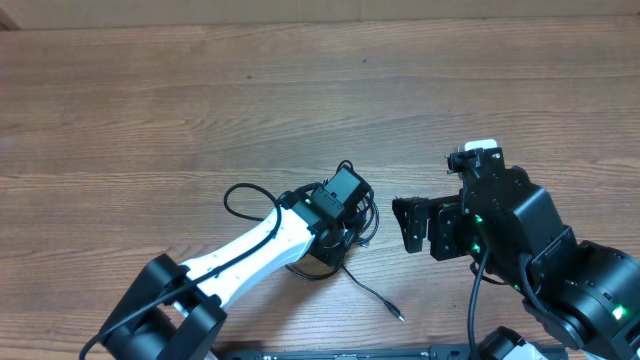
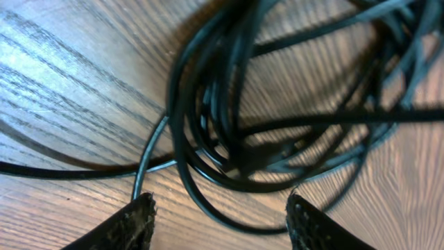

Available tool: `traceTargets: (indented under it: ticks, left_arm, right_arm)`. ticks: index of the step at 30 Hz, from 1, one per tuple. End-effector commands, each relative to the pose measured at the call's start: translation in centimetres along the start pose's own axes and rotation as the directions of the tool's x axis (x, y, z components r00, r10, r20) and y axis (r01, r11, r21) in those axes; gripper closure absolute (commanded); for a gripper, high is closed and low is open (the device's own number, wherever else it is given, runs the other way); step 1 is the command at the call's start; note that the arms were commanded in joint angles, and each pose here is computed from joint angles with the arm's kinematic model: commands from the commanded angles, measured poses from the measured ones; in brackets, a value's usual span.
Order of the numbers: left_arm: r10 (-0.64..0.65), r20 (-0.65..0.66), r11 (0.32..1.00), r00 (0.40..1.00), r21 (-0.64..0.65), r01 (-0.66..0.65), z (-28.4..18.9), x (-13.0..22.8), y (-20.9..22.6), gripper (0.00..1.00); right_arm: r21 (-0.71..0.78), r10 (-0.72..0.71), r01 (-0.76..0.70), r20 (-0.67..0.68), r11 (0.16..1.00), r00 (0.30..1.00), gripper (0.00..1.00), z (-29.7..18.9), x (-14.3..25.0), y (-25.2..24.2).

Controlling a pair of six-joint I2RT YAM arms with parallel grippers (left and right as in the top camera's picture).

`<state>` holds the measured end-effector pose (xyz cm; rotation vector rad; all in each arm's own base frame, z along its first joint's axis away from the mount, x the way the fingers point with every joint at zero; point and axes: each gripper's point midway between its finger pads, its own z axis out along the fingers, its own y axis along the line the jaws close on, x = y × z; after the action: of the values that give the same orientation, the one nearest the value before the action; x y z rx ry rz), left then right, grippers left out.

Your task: Untangle cables

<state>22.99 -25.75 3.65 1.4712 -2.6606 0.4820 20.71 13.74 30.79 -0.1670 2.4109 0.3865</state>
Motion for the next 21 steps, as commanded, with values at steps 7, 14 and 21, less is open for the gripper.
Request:
traceTargets:
  ticks: [7,14,21]
  left_arm:
    - [0.023,0.103,0.993,0.994,-0.119,-0.010,3.5,-1.9,2.6,0.96]
    - [0.523,0.061,0.836,0.850,-0.235,-0.497,-2.0,-9.2,1.9,0.96]
    - [0.704,0.042,0.700,0.709,-0.212,-0.682,-11.0,-13.6,-0.4,0.95]
  right_arm:
    - [0.018,0.001,-0.001,-0.008,1.000,1.000,0.00,-0.4,0.2,-0.5]
    - [0.021,-0.001,0.001,-0.021,1.000,1.000,0.00,-0.5,0.6,-0.6]
    - [0.017,0.000,0.000,-0.016,1.000,1.000,0.00,0.1,0.1,-0.2]
